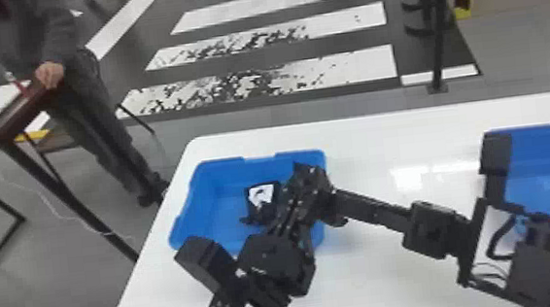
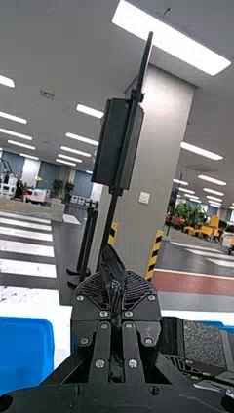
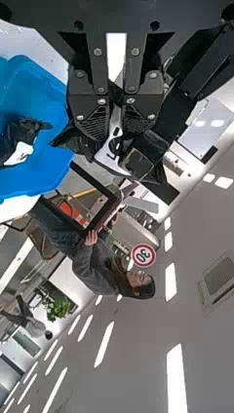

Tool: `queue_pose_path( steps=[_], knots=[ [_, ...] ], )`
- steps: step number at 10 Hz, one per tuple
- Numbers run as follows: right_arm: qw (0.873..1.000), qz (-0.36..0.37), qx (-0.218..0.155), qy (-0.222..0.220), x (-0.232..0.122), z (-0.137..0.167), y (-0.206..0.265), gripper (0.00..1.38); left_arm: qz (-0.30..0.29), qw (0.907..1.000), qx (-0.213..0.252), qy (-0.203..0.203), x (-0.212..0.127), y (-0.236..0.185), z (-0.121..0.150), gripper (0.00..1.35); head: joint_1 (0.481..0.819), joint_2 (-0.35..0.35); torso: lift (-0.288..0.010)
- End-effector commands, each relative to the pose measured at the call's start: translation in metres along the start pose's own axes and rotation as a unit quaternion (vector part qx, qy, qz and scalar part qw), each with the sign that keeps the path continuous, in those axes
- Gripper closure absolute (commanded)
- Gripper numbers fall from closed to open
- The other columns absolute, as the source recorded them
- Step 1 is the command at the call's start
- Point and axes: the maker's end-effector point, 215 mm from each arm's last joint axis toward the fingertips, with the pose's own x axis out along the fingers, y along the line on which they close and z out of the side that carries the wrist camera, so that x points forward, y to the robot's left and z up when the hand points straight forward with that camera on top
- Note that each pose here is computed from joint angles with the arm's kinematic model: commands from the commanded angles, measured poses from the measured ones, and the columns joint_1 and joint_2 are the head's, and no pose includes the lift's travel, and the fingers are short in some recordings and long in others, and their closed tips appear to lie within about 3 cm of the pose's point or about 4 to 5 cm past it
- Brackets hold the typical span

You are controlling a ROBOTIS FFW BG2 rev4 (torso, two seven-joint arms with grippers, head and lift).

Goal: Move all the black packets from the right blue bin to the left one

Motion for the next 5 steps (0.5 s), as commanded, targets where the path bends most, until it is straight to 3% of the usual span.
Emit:
queue_pose_path(
  steps=[1, 2, 3, 5],
  knots=[
    [1.0, -0.002, -0.003, -0.008, -0.001, 0.003, -0.002, 0.24, 0.0, 1.0, 0.001, -0.006, 0.0, 0.0, 0.004, 1.21, 0.695, 0.302, -0.14],
    [1.0, -0.004, -0.008, -0.008, -0.002, 0.003, -0.004, 0.0, 0.002, 0.9999, 0.005, -0.01, 0.0, 0.002, 0.006, 1.21, 0.695, 0.298, -0.14],
    [1.0, -0.004, 0.001, -0.011, -0.004, 0.002, -0.008, 0.03, 0.019, 0.9992, 0.031, -0.015, 0.003, 0.015, 0.011, 1.21, 0.695, 0.298, -0.14],
    [0.999, -0.002, 0.031, -0.028, -0.008, 0.001, -0.013, 0.49, 0.062, 0.9935, 0.095, -0.008, 0.036, 0.067, -0.03, 1.21, 0.695, 0.313, -0.14]
  ],
)
